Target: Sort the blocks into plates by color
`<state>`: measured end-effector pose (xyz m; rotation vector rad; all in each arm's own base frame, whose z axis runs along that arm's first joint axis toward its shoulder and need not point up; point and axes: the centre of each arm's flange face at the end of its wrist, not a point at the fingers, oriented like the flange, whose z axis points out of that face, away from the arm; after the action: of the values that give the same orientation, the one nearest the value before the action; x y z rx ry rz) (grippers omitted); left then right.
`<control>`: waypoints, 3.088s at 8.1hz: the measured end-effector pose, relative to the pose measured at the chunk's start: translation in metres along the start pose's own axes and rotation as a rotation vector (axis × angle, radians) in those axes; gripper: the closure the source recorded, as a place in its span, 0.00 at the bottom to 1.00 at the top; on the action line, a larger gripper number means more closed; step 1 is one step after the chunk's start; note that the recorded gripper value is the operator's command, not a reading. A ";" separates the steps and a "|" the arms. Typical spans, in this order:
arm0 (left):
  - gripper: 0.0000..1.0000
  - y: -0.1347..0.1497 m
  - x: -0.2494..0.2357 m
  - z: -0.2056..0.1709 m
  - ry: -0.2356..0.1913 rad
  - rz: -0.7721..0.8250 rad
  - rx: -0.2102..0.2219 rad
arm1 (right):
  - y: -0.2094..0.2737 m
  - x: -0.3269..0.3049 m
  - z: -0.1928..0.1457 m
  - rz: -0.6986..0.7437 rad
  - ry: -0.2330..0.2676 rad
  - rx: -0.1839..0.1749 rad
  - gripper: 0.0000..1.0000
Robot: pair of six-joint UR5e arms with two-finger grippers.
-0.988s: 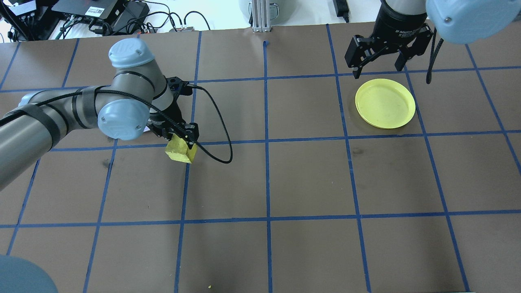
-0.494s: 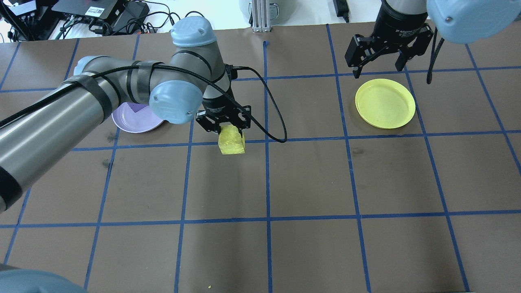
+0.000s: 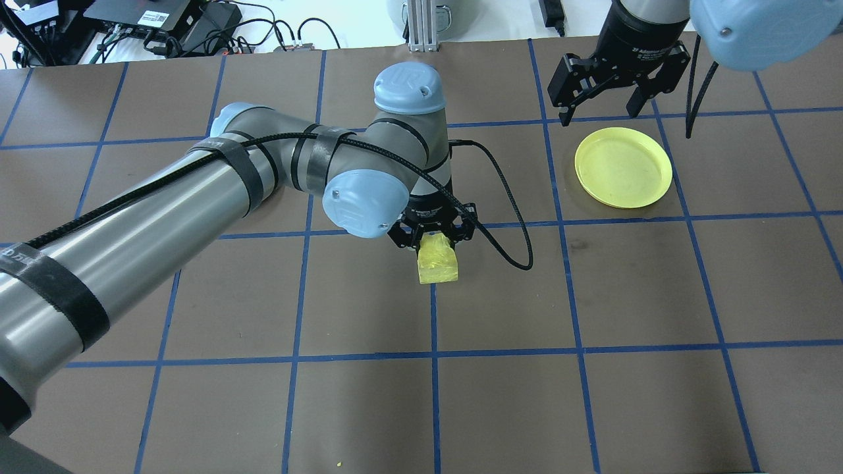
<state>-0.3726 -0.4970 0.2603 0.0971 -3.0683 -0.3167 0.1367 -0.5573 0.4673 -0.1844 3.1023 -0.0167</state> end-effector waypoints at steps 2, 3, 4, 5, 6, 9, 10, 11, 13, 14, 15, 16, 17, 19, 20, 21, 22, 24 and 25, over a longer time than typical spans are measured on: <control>0.83 0.000 0.013 0.018 -0.001 -0.011 0.008 | 0.000 -0.001 0.001 -0.006 -0.011 0.001 0.00; 0.47 -0.007 0.019 0.029 0.010 -0.011 0.031 | -0.001 -0.001 0.001 -0.011 -0.012 0.000 0.00; 0.00 -0.014 0.024 0.036 0.028 -0.010 0.065 | -0.001 -0.001 0.001 -0.014 -0.013 0.001 0.00; 0.00 -0.017 0.027 0.036 0.042 -0.005 0.092 | -0.001 -0.001 0.001 -0.016 -0.012 0.001 0.00; 0.00 -0.017 0.029 0.035 0.050 0.000 0.107 | -0.001 0.001 0.001 -0.016 -0.010 0.001 0.00; 0.00 -0.016 0.030 0.028 0.059 0.012 0.125 | -0.001 0.002 0.001 -0.014 -0.004 0.000 0.00; 0.00 -0.016 0.029 0.019 0.065 0.012 0.136 | -0.001 0.002 0.001 -0.013 -0.003 0.000 0.00; 0.00 -0.015 0.024 0.005 0.071 0.031 0.150 | -0.001 0.003 0.001 -0.013 -0.001 -0.001 0.00; 0.00 -0.029 -0.032 -0.040 0.058 0.056 0.131 | -0.001 0.004 0.002 -0.010 0.001 -0.006 0.00; 0.00 -0.044 -0.086 -0.070 0.055 0.042 0.118 | -0.002 0.006 0.005 -0.006 0.000 -0.015 0.00; 0.00 -0.051 -0.140 -0.102 0.032 0.042 0.142 | -0.002 0.006 0.009 0.004 -0.006 -0.027 0.00; 0.00 -0.049 -0.184 -0.132 -0.033 0.036 0.182 | -0.002 0.006 0.013 0.037 -0.012 -0.040 0.00; 0.00 -0.037 -0.213 -0.160 -0.085 0.022 0.209 | 0.001 0.005 0.019 0.159 -0.010 -0.073 0.00; 0.00 -0.013 -0.263 -0.223 -0.103 -0.055 0.243 | 0.009 -0.006 0.036 0.369 -0.006 -0.132 0.00; 0.00 -0.012 -0.280 -0.249 -0.075 -0.088 0.252 | 0.011 -0.016 0.048 0.397 -0.001 -0.150 0.00; 0.00 -0.017 -0.285 -0.265 -0.047 -0.100 0.260 | 0.012 -0.029 0.065 0.407 0.004 -0.161 0.00; 0.00 -0.020 -0.284 -0.275 -0.032 -0.099 0.268 | 0.010 -0.047 0.085 0.426 0.010 -0.155 0.00; 0.00 -0.014 -0.273 -0.286 -0.027 -0.080 0.287 | 0.001 -0.097 0.124 0.405 0.022 -0.126 0.00; 0.00 -0.010 -0.268 -0.290 -0.028 -0.071 0.295 | -0.004 -0.114 0.146 0.385 0.026 -0.126 0.00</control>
<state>-0.0871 -0.5470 0.5290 0.2163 -3.1204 0.1355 0.2550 -0.5491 0.3257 0.4132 3.1068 0.1877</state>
